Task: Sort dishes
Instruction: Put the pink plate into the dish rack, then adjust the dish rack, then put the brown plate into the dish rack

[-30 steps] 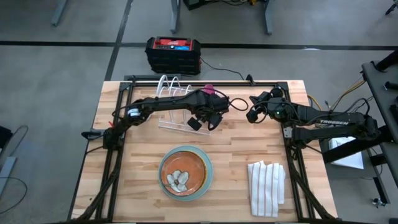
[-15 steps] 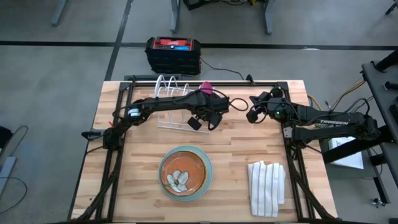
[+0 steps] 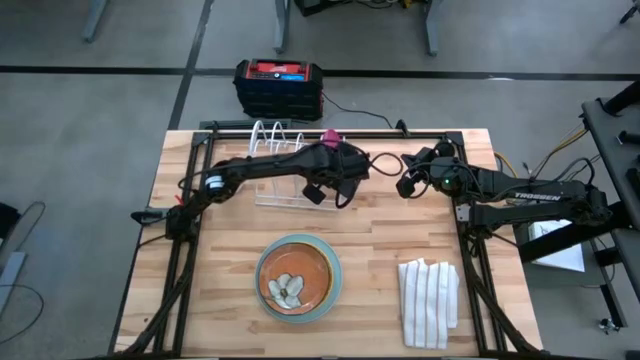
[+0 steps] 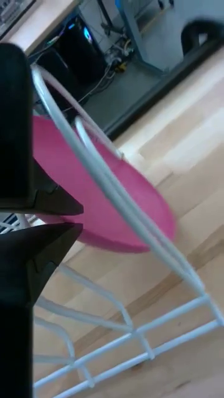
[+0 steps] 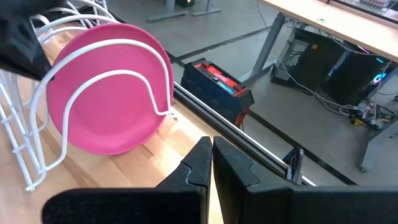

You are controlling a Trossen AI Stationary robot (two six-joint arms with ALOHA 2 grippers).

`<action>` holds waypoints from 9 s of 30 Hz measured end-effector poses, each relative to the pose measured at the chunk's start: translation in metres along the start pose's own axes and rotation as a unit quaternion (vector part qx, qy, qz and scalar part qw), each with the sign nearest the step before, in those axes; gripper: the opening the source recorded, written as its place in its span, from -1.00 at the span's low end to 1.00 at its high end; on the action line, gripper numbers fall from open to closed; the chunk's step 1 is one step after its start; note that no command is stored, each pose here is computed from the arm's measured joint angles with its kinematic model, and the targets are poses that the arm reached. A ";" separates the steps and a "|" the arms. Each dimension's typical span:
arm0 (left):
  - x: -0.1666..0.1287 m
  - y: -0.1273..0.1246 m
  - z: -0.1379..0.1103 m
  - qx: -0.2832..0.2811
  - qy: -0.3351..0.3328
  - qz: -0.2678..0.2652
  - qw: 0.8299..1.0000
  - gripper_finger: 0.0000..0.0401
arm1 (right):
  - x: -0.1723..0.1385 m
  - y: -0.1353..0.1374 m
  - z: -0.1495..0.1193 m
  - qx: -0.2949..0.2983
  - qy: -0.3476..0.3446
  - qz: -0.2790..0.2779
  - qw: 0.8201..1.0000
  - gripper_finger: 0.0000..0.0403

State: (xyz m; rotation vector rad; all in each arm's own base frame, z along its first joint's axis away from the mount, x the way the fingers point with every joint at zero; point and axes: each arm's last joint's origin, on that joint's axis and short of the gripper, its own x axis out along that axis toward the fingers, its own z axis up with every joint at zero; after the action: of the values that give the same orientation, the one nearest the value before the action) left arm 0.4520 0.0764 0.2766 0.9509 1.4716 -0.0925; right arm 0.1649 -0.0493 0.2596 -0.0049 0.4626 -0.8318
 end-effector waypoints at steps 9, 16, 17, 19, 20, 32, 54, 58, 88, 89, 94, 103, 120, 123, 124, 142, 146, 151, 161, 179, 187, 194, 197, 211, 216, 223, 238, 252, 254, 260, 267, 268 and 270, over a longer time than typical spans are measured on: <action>-0.026 -0.001 -0.010 -0.007 -0.006 -0.027 1.000 -0.94 | 0.000 0.000 0.000 0.000 0.000 0.000 1.000 -0.96; -0.025 -0.006 -0.012 -0.045 0.016 -0.049 0.998 -0.99 | 0.000 0.000 0.000 0.008 0.000 0.000 1.000 -0.96; -0.027 -0.006 -0.013 -0.047 0.016 -0.052 0.997 -0.99 | 0.000 0.000 0.000 0.017 0.000 0.000 1.000 -0.96; -0.028 -0.007 -0.013 -0.052 0.012 -0.056 0.997 -1.00 | 0.002 0.002 0.000 0.038 0.001 0.001 0.999 -0.96; -0.029 -0.007 -0.014 -0.054 0.007 -0.059 0.997 -1.00 | 0.004 0.003 0.000 0.043 0.003 0.004 0.999 -0.96; -0.057 0.002 -0.031 -0.099 -0.038 -0.037 0.994 -1.00 | 0.077 0.013 -0.015 0.083 0.095 0.113 0.986 -0.99; -0.092 0.034 -0.089 -0.217 -0.147 -0.014 0.965 -1.00 | 0.196 0.042 -0.067 0.179 0.174 0.231 0.940 -1.00; -0.096 0.038 -0.091 -0.212 -0.152 0.016 0.965 -1.00 | 0.201 0.052 -0.068 0.174 0.170 0.243 0.939 -1.00; -0.096 0.040 -0.098 -0.247 -0.142 0.016 0.958 -1.00 | 0.194 0.069 -0.061 0.142 0.184 0.342 0.911 -1.00; -0.095 0.039 -0.098 -0.250 -0.140 0.012 0.958 -1.00 | 0.194 0.068 -0.061 0.143 0.184 0.340 0.911 -1.00; -0.095 0.038 -0.098 -0.263 -0.137 0.004 0.955 -1.00 | 0.196 0.065 -0.061 0.146 0.182 0.330 0.915 -1.00; -0.095 0.037 -0.097 -0.261 -0.150 -0.012 0.953 -1.00 | 0.195 0.065 -0.062 0.128 0.183 0.327 0.918 -1.00; -0.106 0.015 -0.073 -0.208 -0.191 -0.076 0.956 -1.00 | 0.119 0.038 -0.011 0.085 0.120 0.250 0.957 -1.00; -0.107 0.016 -0.072 -0.212 -0.197 -0.072 0.955 -1.00 | 0.103 0.046 -0.004 0.077 0.079 0.277 0.955 -1.00; -0.107 0.017 -0.071 -0.216 -0.201 -0.068 0.953 -1.00 | 0.099 0.049 -0.003 0.072 0.071 0.288 0.952 -1.00; -0.108 0.022 -0.069 -0.222 -0.217 -0.044 0.949 -1.00 | 0.122 0.087 -0.004 0.077 0.036 0.316 0.945 -1.00; -0.108 0.022 -0.069 -0.227 -0.216 -0.046 0.949 -1.00 | 0.126 0.088 -0.005 0.076 0.042 0.287 0.954 -1.00; -0.108 0.021 -0.070 -0.232 -0.209 -0.054 0.948 -1.00 | 0.124 0.084 -0.004 0.075 0.043 0.255 0.963 -1.00; -0.108 0.021 -0.070 -0.241 -0.210 -0.056 0.946 -1.00 | 0.125 0.079 -0.006 0.059 0.050 0.211 0.974 -1.00; -0.126 -0.015 -0.031 -0.148 -0.275 -0.133 0.941 -1.00 | 0.051 0.035 0.014 0.032 0.075 0.211 0.974 -1.00; -0.120 -0.048 0.006 -0.153 -0.273 -0.164 0.935 -1.00 | 0.037 0.035 0.013 0.032 0.059 0.229 0.971 -1.00; -0.124 -0.095 0.019 -0.152 -0.239 -0.208 0.936 -1.00 | 0.034 0.050 -0.008 0.020 0.094 0.251 0.963 -1.00; -0.132 -0.118 0.014 -0.179 -0.209 -0.202 0.940 -1.00 | 0.030 0.057 -0.017 0.026 0.109 0.264 0.958 -1.00; -0.120 -0.223 0.000 -0.289 -0.128 -0.191 0.930 -1.00 | -0.009 0.095 -0.030 0.004 0.121 0.361 0.925 -1.00; -0.125 -0.244 0.001 -0.306 -0.117 -0.198 0.924 -1.00 | -0.021 0.109 -0.034 0.006 0.124 0.393 0.911 -1.00; -0.143 -0.275 -0.002 -0.296 -0.107 -0.122 0.941 -1.00 | -0.026 0.138 -0.027 0.023 0.045 0.452 0.890 -1.00; -0.143 -0.338 -0.009 -0.369 -0.128 -0.045 0.919 -1.00 | -0.001 0.199 -0.009 0.013 0.026 0.448 0.893 -0.59; -0.101 -0.371 0.005 -0.401 -0.211 -0.091 0.887 -1.00 | 0.033 0.244 -0.018 -0.014 0.169 0.351 0.921 -0.36; -0.097 -0.373 0.004 -0.402 -0.209 -0.090 0.887 -1.00 | 0.039 0.253 -0.019 -0.017 0.179 0.345 0.921 -0.33; -0.083 -0.381 0.007 -0.408 -0.193 -0.089 0.888 -1.00 | 0.059 0.267 -0.023 -0.038 0.215 0.316 0.923 -0.22; -0.070 -0.390 0.013 -0.411 -0.174 -0.085 0.891 -1.00 | 0.077 0.269 -0.027 -0.015 0.251 0.320 0.914 -0.07; -0.069 -0.390 0.014 -0.411 -0.174 -0.082 0.891 -1.00 | 0.078 0.268 -0.027 -0.012 0.255 0.323 0.911 -0.05; -0.067 -0.391 0.015 -0.413 -0.173 -0.080 0.890 -1.00 | 0.079 0.267 -0.027 -0.005 0.264 0.330 0.906 -0.02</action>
State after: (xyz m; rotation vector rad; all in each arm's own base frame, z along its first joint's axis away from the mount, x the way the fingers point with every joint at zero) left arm 0.2222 -0.2188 0.1439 0.1016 1.0831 0.2263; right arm 0.3901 0.0804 0.1551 0.3599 0.9157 -0.1446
